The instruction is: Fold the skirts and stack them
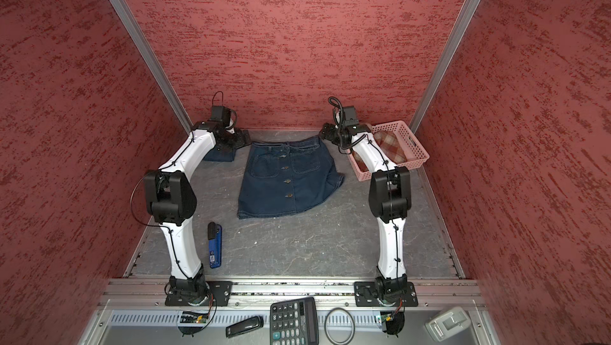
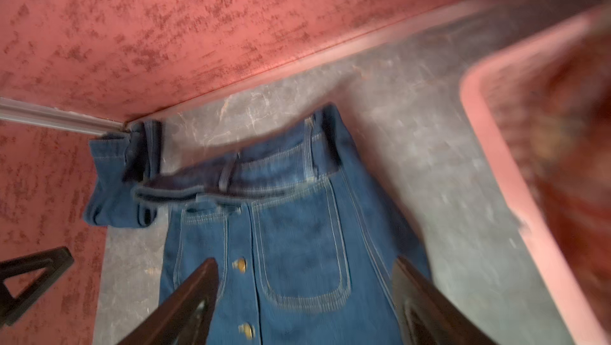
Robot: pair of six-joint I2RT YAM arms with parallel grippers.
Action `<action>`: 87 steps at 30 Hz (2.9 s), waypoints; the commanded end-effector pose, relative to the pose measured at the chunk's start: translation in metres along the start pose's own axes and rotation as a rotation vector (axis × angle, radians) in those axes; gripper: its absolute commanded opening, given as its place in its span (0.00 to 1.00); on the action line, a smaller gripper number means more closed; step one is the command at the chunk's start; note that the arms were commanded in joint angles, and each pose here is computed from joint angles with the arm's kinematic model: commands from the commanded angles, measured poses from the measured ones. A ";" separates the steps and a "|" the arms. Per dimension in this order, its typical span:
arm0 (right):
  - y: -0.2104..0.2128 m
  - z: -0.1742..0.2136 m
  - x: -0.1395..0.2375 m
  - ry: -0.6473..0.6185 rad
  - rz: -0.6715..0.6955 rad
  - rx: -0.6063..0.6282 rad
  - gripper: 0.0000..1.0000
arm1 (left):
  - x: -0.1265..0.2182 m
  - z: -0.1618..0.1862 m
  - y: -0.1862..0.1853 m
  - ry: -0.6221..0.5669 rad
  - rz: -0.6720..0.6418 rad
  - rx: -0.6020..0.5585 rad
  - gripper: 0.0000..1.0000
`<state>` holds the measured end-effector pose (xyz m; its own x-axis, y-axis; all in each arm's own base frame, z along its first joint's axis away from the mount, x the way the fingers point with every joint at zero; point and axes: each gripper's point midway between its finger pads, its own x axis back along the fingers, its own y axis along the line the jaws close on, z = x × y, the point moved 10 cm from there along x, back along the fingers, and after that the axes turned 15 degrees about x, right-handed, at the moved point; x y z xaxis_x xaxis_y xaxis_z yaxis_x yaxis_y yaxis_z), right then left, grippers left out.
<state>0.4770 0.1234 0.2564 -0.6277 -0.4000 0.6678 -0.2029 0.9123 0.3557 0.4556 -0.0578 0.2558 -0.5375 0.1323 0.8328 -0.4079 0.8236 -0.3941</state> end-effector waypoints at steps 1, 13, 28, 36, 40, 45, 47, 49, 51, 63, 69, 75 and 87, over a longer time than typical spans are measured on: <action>0.012 0.007 0.051 -0.123 0.028 0.042 0.81 | 0.020 0.021 -0.010 -0.033 0.017 -0.082 0.99; 0.020 0.130 0.069 -0.120 0.087 -0.055 0.74 | -0.045 0.087 -0.023 0.100 -0.037 -0.210 1.00; -0.005 0.179 0.054 -0.095 0.102 -0.267 0.60 | -0.079 0.156 0.004 0.297 -0.152 -0.239 1.00; -0.020 0.183 0.045 -0.167 0.090 -0.395 0.51 | -0.079 0.166 0.013 0.317 -0.148 -0.236 1.00; -0.029 0.187 0.035 -0.197 0.094 -0.434 0.47 | -0.078 0.166 0.013 0.319 -0.141 -0.236 1.00; -0.035 0.187 0.018 -0.210 0.103 -0.466 0.41 | -0.074 0.164 0.011 0.315 -0.125 -0.229 1.00; -0.037 0.186 0.013 -0.217 0.114 -0.464 0.36 | -0.073 0.164 0.009 0.311 -0.120 -0.231 1.00; -0.040 0.187 0.010 -0.234 0.121 -0.463 0.30 | -0.071 0.162 0.009 0.303 -0.113 -0.223 1.00; -0.041 0.187 0.009 -0.257 0.124 -0.457 0.15 | -0.069 0.158 0.007 0.294 -0.098 -0.209 1.00; -0.017 0.235 0.061 -0.261 0.151 -0.511 0.00 | -0.032 0.136 -0.015 0.161 0.060 -0.157 1.00; -0.017 0.277 0.090 -0.263 0.174 -0.543 0.00 | -0.031 0.137 -0.044 0.149 0.170 -0.222 1.00; -0.012 0.283 0.081 -0.187 0.116 -0.498 0.00 | -0.047 0.144 -0.103 0.164 0.270 -0.300 0.99; -0.003 0.270 0.082 -0.181 0.096 -0.398 0.00 | -0.127 0.153 -0.153 0.234 0.391 -0.055 1.00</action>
<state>0.2200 0.1073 0.1220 -0.7448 -0.2456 0.6205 0.1722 0.8276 0.5342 0.4585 -0.2778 0.1539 -0.4365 0.4977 0.7495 -0.1225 0.7925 -0.5975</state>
